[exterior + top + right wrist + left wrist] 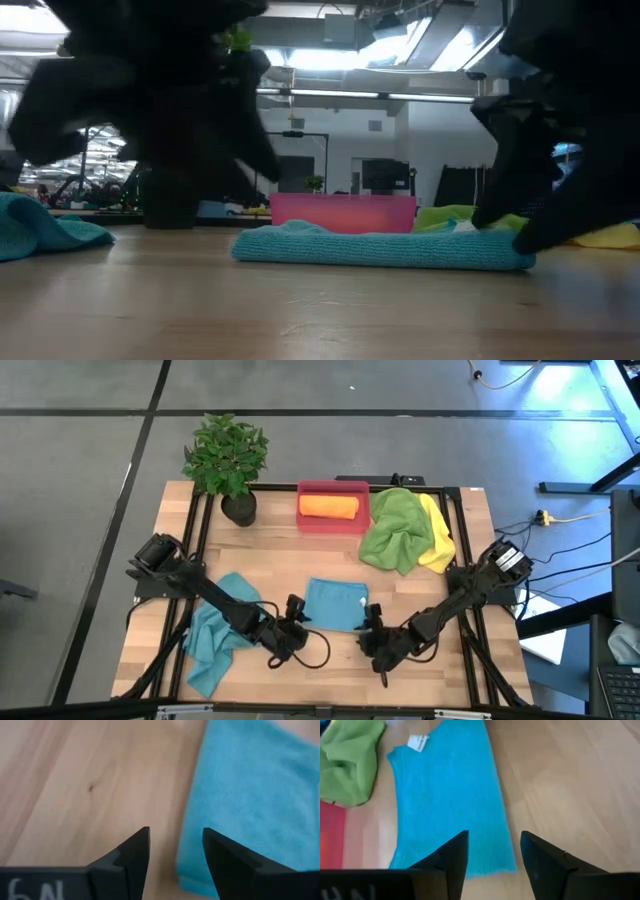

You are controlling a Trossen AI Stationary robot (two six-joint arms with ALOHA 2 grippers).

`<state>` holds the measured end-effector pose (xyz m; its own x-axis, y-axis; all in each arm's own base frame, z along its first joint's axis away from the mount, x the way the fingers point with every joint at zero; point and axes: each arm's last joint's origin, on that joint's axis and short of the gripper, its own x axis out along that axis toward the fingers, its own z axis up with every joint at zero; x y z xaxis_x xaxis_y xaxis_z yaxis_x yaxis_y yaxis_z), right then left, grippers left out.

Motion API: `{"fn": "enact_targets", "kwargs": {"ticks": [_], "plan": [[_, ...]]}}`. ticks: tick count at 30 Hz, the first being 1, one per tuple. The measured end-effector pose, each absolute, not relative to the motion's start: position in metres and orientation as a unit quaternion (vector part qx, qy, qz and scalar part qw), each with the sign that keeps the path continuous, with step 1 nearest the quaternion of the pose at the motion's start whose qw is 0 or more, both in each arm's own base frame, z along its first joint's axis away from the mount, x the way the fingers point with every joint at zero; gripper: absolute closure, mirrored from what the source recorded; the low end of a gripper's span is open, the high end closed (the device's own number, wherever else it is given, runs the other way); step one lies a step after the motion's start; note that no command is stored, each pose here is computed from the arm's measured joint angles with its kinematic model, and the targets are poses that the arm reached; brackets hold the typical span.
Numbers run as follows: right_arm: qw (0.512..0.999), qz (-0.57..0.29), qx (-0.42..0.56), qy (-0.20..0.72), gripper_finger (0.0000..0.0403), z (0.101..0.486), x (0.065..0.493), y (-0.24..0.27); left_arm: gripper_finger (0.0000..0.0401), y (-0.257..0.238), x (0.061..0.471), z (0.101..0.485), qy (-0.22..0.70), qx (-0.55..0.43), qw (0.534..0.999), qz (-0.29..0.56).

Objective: Roll microfiber towels into tight, uniform cylinder then place into a basket
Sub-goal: Roll the right blue towel

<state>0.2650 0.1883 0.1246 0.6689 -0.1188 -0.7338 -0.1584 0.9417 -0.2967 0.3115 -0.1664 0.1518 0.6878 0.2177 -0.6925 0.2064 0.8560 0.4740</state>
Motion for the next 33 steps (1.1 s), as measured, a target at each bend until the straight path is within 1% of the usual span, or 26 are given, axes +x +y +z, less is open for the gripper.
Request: {"fn": "enact_targets", "kwargs": {"ticks": [5, 10, 21, 28, 33], "plan": [[0.901, -0.006, -0.177, 0.397, 0.0219, 0.128, 0.269, 0.194, 0.0203, -0.165, 0.315, 0.137, 0.413, 0.277, 0.868, 0.006], [0.891, -0.022, -0.175, 0.418, 0.0219, 0.124, 0.265, 0.19, 0.019, -0.165, 0.316, 0.125, 0.424, 0.3, 0.854, 0.009], [0.886, -0.04, -0.183, 0.425, 0.0219, 0.123, 0.263, 0.188, 0.0192, -0.166, 0.318, 0.108, 0.434, 0.337, 0.835, 0.018], [0.877, -0.048, -0.198, 0.436, 0.0219, 0.105, 0.264, 0.189, 0.0195, -0.165, 0.317, 0.107, 0.435, 0.337, 0.835, 0.024], [0.875, -0.06, -0.201, 0.436, 0.0219, 0.099, 0.265, 0.189, 0.0195, -0.165, 0.317, 0.106, 0.437, 0.335, 0.835, 0.024]]}}
